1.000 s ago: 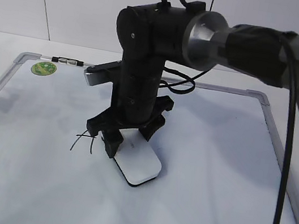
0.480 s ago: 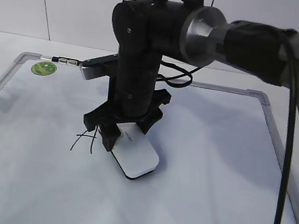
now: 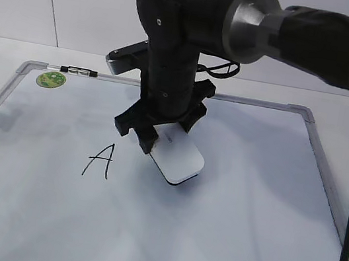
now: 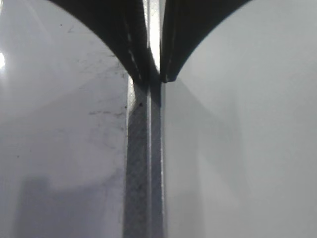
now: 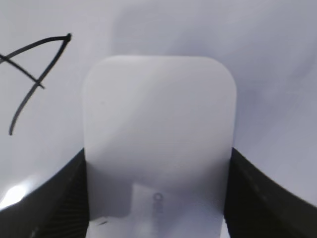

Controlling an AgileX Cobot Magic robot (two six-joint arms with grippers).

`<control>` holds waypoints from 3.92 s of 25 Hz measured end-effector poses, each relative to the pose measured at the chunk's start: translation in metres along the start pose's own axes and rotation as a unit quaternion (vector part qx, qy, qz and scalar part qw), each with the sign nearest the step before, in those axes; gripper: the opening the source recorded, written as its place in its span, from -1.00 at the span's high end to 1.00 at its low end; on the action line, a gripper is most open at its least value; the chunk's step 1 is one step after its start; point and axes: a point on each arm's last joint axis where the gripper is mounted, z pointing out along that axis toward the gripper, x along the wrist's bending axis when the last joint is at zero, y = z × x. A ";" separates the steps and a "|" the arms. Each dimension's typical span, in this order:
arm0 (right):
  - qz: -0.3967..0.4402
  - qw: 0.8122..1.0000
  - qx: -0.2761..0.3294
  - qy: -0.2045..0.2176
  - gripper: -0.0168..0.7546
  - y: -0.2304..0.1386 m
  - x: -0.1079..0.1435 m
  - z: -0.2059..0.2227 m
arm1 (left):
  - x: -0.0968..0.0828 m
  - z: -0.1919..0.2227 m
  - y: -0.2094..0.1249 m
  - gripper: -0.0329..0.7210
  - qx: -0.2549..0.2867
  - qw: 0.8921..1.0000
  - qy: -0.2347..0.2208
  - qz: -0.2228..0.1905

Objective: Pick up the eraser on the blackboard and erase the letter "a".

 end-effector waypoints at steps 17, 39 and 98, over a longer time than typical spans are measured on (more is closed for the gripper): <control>0.165 0.985 -0.034 0.032 -0.38 -0.034 -0.090 -0.052 | 0.000 0.000 0.000 0.74 0.001 1.000 0.000 0.000; 0.290 0.952 0.091 0.029 -0.38 -0.134 -0.185 -0.004 | 0.000 0.000 0.000 0.74 0.001 1.000 -0.002 -0.002; 0.318 0.937 0.135 0.049 -0.56 -0.152 -0.186 0.031 | -0.001 0.000 0.000 0.74 -0.001 1.000 -0.003 -0.003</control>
